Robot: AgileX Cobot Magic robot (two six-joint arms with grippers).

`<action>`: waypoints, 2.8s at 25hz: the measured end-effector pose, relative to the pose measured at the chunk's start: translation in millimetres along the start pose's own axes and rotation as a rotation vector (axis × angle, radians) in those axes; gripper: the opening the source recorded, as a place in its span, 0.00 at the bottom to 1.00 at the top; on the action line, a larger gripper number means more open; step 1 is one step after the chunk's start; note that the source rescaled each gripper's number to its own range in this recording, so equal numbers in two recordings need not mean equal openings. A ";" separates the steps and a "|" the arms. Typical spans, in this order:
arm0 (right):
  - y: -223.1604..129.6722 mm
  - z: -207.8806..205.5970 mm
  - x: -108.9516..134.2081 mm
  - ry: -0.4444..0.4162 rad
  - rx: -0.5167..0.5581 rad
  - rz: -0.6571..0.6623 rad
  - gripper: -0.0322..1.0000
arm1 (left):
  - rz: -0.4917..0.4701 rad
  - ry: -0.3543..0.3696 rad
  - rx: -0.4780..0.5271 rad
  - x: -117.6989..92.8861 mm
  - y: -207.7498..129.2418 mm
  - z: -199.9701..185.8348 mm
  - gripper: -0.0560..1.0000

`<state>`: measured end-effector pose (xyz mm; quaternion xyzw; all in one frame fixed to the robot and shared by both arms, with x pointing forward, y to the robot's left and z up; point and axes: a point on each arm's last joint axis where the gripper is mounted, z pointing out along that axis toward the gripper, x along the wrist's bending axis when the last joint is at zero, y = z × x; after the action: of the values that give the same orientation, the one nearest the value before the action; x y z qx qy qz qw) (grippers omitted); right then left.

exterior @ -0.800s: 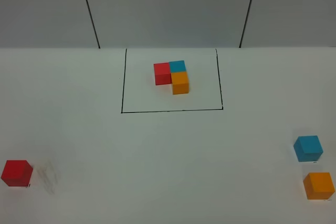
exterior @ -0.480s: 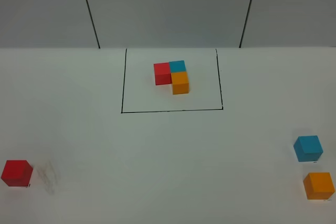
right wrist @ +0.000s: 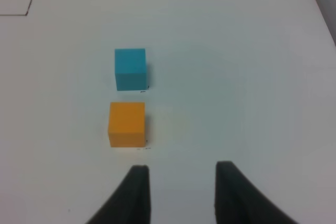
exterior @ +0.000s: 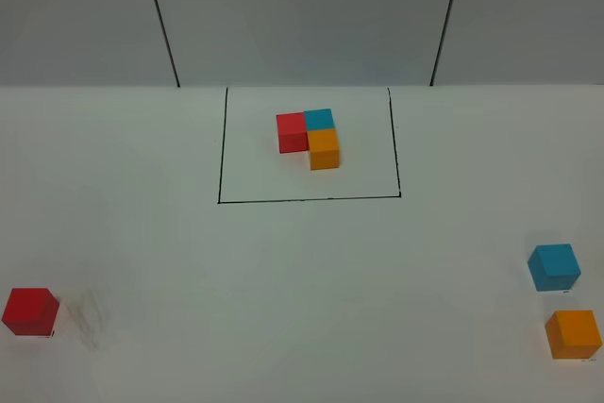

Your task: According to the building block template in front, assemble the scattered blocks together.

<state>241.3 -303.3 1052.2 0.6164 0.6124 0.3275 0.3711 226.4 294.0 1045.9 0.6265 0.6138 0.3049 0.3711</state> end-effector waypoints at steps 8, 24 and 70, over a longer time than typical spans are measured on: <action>0.0 0.0 0.0 0.000 0.000 0.000 0.03 | 0.000 0.000 0.000 0.0 0.0 0.0 0.58; 0.0 0.0 0.0 0.000 0.000 0.000 0.03 | 0.009 0.037 -0.108 0.7 48.1 -16.8 0.58; 0.0 0.0 0.0 0.000 0.000 0.000 0.03 | 0.006 0.176 0.734 25.0 166.8 194.6 0.56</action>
<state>241.3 -303.3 1052.2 0.6164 0.6124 0.3275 0.3711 481.4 306.1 1079.3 0.6911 0.7098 0.1185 0.0671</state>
